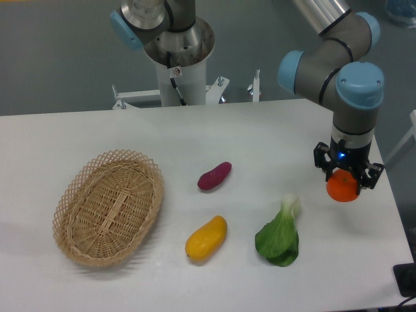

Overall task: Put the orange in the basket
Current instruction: 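Carry the held orange with the gripper toward the wicker basket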

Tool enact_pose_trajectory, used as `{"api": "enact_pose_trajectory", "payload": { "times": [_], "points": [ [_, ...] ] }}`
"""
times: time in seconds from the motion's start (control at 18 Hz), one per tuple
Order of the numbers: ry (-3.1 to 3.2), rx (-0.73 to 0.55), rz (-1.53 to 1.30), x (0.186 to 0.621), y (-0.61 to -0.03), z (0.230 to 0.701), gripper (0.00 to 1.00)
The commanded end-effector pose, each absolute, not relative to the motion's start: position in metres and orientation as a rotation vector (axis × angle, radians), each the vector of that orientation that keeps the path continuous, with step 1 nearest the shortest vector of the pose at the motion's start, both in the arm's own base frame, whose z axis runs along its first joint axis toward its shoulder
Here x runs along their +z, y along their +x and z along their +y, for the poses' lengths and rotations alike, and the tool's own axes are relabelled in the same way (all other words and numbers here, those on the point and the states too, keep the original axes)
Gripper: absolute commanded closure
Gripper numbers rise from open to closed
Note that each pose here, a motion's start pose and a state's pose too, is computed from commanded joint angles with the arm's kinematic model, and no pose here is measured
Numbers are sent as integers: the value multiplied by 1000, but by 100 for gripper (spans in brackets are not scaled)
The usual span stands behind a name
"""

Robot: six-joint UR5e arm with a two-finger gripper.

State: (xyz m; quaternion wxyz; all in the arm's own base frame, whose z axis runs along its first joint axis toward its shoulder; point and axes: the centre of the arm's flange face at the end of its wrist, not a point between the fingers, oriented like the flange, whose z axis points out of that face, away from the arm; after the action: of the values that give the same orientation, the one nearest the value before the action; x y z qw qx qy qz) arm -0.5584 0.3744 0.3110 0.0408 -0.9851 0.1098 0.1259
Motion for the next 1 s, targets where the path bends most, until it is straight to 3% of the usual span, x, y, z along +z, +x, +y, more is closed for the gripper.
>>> {"api": "enact_pose_trajectory", "payload": {
  "times": [0.61, 1.0],
  "points": [
    [-3015, 358, 271, 307, -539, 392, 52],
    [-2995, 336, 174, 308, -496, 444, 51]
  ]
}}
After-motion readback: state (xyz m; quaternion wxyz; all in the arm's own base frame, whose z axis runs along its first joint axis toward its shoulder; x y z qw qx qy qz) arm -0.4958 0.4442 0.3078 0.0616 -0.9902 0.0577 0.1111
